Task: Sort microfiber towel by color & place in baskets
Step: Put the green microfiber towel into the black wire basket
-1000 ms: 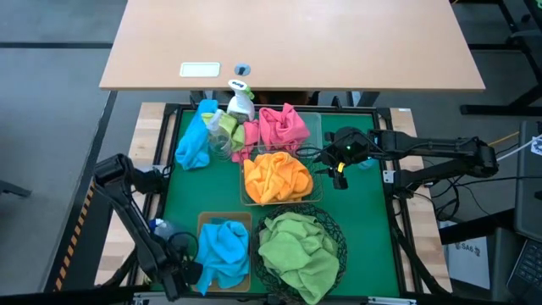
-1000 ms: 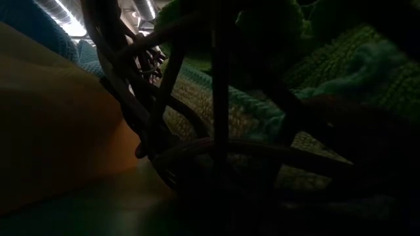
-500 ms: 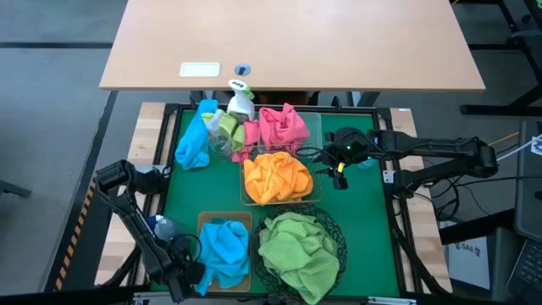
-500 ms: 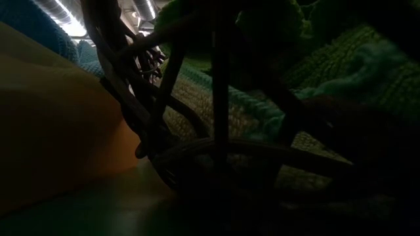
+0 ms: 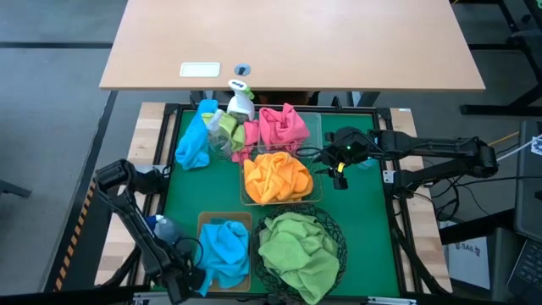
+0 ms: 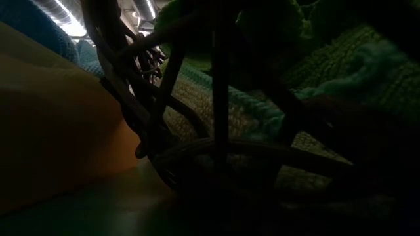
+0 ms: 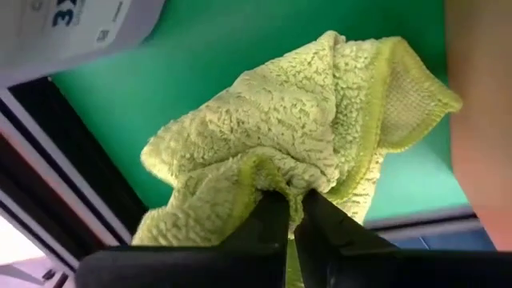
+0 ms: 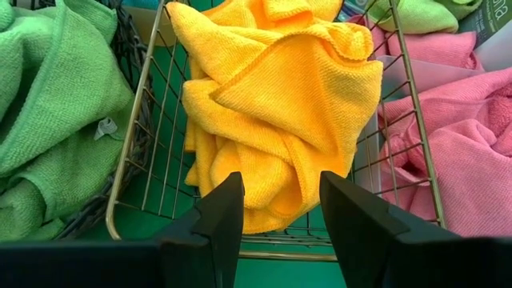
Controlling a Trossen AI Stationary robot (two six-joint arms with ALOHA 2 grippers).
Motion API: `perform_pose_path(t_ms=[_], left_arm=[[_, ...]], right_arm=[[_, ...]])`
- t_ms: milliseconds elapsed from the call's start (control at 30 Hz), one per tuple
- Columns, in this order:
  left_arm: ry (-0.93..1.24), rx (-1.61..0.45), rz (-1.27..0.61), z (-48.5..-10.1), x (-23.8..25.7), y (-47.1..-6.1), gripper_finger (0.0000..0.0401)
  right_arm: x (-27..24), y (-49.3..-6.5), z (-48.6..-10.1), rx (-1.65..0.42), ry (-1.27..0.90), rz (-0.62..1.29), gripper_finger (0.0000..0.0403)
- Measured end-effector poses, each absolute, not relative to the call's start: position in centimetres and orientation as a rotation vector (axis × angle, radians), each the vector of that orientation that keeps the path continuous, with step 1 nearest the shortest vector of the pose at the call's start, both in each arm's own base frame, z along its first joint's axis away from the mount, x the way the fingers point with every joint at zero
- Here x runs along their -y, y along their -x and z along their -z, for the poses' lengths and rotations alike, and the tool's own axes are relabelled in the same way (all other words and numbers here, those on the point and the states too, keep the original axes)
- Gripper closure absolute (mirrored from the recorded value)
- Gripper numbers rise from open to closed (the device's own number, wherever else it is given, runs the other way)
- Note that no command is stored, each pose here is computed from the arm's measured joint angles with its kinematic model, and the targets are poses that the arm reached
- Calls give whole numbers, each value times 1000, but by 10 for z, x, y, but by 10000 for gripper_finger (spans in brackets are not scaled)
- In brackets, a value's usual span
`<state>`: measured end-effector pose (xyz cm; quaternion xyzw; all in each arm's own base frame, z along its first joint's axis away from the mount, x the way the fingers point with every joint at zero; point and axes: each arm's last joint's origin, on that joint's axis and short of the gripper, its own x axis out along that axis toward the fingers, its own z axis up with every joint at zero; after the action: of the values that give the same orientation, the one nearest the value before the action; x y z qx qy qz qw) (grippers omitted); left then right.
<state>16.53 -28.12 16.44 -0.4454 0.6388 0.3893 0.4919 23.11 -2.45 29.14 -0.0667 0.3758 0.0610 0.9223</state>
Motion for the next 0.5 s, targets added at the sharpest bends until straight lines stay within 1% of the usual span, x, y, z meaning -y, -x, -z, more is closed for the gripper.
perform_pose_path(t_ms=[100,233,500], left_arm=[[1101,-1553,-917,-173,280,-164,390],[1132,-1560,-865,-187,277,-162,396],[1252,-1547,-704,-233,263,-155,395]], right_arm=[[25,-231,-291,-772,137,-125,240],[25,-231,-291,-772,137,-125,239],[25,-231,-291,-771,137,-125,239]])
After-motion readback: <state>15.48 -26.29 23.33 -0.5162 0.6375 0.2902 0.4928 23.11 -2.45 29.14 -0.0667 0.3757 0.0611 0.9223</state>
